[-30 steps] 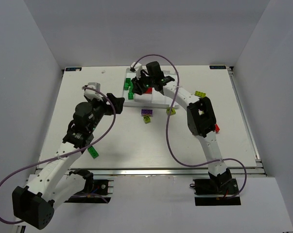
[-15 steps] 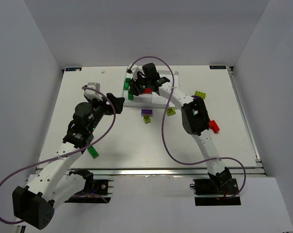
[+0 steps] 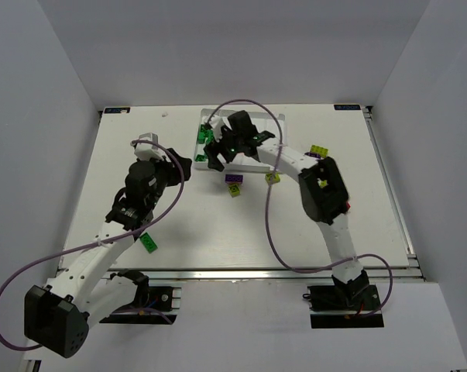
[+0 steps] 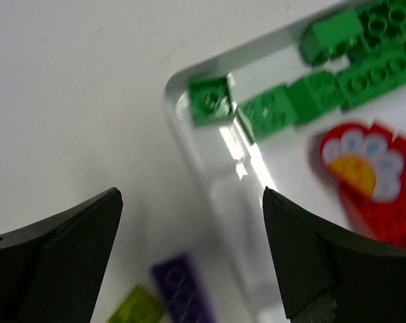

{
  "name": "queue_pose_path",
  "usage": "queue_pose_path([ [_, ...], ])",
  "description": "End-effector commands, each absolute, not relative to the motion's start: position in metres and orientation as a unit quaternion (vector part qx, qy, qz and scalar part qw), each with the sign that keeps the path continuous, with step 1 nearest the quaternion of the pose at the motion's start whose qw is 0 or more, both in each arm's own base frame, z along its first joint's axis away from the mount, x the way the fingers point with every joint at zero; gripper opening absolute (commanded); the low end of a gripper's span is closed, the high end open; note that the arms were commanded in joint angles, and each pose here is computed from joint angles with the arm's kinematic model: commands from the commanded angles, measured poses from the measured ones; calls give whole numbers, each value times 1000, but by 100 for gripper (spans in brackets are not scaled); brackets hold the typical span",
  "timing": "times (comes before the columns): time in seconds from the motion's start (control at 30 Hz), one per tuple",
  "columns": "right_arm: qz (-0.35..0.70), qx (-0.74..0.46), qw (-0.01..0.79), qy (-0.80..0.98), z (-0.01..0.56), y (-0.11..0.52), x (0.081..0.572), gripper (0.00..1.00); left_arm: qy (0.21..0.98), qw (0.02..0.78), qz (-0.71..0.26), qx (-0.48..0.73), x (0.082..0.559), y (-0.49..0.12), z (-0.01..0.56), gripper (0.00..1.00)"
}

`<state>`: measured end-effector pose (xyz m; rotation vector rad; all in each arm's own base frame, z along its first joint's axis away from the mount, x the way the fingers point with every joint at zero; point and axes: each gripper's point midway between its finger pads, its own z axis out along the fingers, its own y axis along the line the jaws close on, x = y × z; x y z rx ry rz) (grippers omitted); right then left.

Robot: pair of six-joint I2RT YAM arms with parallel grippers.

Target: Sort the legos into containers by color

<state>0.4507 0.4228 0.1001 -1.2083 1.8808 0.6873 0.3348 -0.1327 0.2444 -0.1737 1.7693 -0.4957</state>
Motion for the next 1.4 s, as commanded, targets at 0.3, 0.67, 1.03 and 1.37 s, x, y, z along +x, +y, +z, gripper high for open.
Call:
queue_pose_path([
  [0.3, 457, -525, 385, 605, 271, 326, 225, 0, 853, 440, -80, -267, 297, -77, 140, 48],
  [0.67, 422, -466, 466, 622, 299, 274, 202, 79, 859, 368, 103, -341, 242, -10, 88, 98],
  [1.03, 380, -435, 500, 645, 285, 261, 223, 78, 860, 327, 174, -352, 212, 14, 71, 98],
  [1.37, 368, -430, 533, 629, 300, 255, 222, 79, 902, 256, 157, -310, 210, -7, 31, 97],
])
